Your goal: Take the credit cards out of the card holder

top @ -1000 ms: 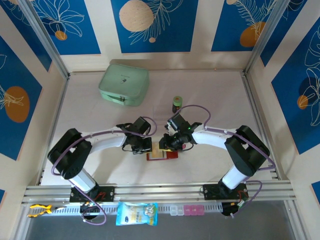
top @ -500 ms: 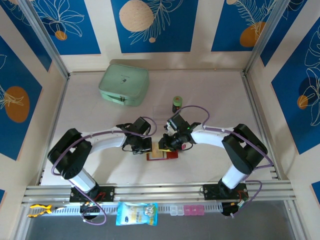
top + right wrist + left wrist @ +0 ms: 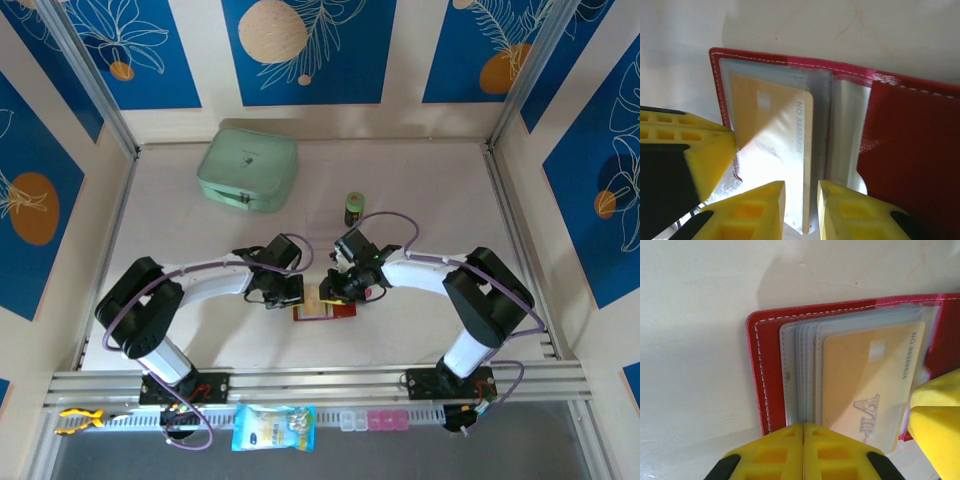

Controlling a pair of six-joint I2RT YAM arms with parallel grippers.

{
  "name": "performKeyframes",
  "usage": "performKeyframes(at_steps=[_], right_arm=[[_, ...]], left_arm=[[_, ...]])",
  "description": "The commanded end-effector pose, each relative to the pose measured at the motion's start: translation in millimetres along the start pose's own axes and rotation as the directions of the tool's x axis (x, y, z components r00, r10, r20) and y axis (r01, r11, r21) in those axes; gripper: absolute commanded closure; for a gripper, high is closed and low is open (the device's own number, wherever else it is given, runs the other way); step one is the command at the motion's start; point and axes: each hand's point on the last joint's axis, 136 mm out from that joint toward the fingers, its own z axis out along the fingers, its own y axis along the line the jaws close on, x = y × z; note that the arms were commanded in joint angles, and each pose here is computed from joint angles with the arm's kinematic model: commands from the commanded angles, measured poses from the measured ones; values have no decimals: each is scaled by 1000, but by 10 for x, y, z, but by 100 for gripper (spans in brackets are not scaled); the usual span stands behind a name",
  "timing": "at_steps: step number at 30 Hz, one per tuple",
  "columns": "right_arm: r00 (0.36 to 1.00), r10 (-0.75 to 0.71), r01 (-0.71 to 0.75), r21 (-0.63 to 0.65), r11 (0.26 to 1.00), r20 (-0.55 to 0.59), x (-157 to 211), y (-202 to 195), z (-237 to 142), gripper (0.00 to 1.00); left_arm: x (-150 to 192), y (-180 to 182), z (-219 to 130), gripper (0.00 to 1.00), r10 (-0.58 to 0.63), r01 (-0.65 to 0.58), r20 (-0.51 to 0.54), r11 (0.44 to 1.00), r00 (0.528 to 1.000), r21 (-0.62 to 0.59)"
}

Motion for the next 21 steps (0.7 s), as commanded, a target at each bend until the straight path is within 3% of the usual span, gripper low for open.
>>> performKeyframes(at_steps=[1,9,21], right_arm=[[1000,-10,10,17,1000,-1,15,-9,-56,76],[1000,-13,13,-21,1000,11,19,75,-120,75],[1000,8,-9,-56,998,-18,55,90,-34,74]], left_arm=[[26,17,-89,93,-11,11,11,1000,1000,-15],[-57,-213,-210,92,35,-37,31,998,999,52],[37,-64,26,93,23,-22,-35,1000,999,17]])
